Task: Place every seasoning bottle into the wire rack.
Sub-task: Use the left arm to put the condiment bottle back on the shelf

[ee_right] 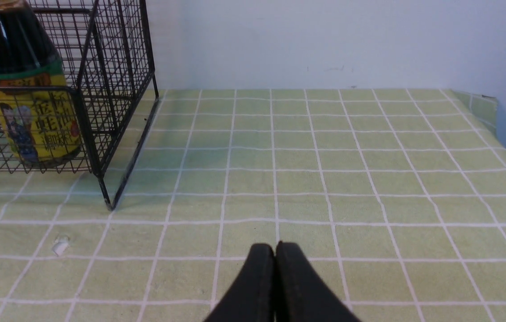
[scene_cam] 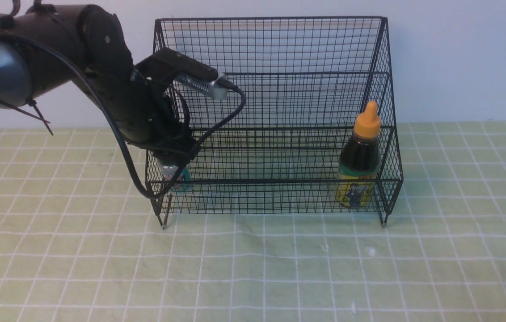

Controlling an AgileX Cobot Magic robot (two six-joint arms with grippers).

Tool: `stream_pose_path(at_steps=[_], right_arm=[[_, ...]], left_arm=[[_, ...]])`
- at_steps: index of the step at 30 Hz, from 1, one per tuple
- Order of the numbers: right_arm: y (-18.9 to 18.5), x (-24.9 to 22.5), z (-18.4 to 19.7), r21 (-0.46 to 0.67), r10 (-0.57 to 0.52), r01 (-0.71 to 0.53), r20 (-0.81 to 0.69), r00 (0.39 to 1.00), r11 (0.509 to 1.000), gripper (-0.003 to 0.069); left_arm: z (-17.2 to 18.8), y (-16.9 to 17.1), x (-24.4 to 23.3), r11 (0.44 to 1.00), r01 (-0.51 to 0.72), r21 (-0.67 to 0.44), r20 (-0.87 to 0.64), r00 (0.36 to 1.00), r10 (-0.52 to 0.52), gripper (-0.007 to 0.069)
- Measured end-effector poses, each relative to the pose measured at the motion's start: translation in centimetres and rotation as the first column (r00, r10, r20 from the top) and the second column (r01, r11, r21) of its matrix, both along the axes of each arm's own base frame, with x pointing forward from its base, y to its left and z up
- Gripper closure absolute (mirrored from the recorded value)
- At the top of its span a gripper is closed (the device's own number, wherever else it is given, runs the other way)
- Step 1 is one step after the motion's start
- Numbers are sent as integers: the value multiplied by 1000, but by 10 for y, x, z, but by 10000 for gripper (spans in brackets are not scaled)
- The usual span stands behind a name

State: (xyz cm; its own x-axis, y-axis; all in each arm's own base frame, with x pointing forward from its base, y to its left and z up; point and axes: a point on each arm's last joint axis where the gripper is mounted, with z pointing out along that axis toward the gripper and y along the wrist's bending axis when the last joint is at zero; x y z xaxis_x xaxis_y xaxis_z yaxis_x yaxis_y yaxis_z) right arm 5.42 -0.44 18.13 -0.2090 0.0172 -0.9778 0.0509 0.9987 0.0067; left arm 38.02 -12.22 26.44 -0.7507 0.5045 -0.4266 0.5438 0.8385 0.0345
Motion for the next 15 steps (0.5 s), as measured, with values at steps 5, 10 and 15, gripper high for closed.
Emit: stream_pose_path(at_steps=[5,10,15], right_arm=[[0,0,0,0,0,0,0,1000,1000,673],[0,0,0,0,0,0,0,1000,1000,673],[0,0,0,0,0,0,0,1000,1000,673]], left_arm=[[-10,-10,5,1000,23,11,16,1000,-23,296],[-16,-15,6,999,31,13,14,999,-31,273],[-15,-15,7,1000,26,9,30,999,-26,168]])
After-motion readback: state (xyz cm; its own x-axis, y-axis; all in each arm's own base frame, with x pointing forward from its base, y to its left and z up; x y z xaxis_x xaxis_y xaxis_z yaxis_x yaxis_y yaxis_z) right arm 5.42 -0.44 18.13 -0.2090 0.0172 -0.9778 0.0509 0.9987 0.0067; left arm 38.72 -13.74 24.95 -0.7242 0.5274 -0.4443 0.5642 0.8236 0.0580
